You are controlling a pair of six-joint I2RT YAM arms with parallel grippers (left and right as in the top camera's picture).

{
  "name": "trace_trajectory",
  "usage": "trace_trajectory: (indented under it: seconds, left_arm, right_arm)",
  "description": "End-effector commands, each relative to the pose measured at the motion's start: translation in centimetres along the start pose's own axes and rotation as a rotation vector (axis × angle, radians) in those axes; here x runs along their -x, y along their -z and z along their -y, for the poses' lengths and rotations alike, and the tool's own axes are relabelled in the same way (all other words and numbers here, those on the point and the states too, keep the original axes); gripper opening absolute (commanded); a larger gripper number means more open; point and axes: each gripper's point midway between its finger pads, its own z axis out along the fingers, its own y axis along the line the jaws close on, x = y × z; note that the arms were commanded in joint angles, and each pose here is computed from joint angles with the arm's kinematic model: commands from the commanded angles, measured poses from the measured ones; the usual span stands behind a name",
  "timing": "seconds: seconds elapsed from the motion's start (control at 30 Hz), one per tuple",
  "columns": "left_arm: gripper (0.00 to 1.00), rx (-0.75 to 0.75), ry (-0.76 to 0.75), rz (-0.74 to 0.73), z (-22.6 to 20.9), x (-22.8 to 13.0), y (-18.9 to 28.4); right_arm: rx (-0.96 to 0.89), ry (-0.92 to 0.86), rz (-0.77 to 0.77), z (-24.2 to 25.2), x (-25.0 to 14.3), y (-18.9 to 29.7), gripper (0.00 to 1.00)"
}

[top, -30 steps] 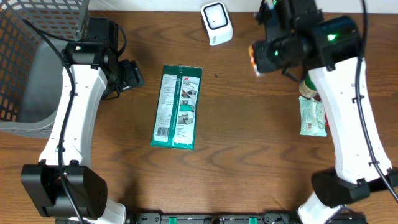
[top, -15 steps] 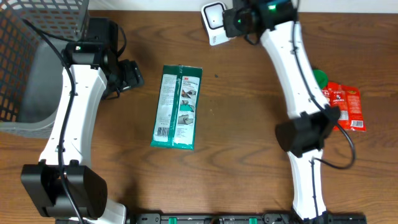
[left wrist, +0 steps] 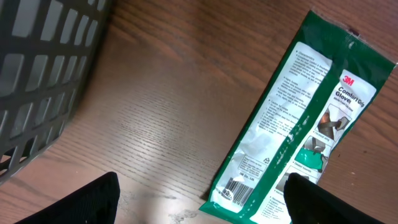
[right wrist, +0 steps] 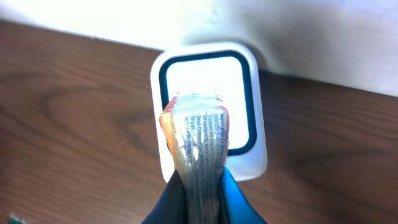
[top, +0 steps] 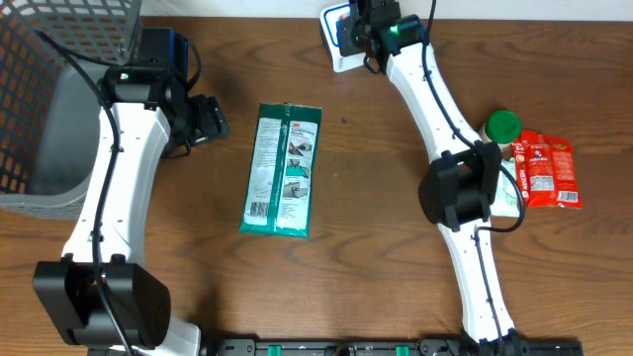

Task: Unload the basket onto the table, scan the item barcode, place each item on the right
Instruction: 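Carry the orange box right and lower it beside the red packs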

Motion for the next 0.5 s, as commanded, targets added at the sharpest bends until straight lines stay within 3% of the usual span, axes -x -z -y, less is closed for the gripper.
trace_trajectory:
  seconds: [0.0,0.2,0.47]
  left_arm:
    - [0.85,0.007,-0.001,0.018,-0.3,0.2,0.6]
    - [0.85,0.007,-0.001,0.018,-0.3,0.2,0.6]
    - [0.85,0.007,-0.001,0.018,-0.3,0.2,0.6]
  right_arm:
    - [-0.002,-0.051,0.034,-0.4,1.0,0.4,0.01]
    - [0.000,-0.052,0.049,-0.5,1.4,0.4,0.01]
    - [-0.011,-0.050,-0.017,-0.1,-1.2,-1.5,0.01]
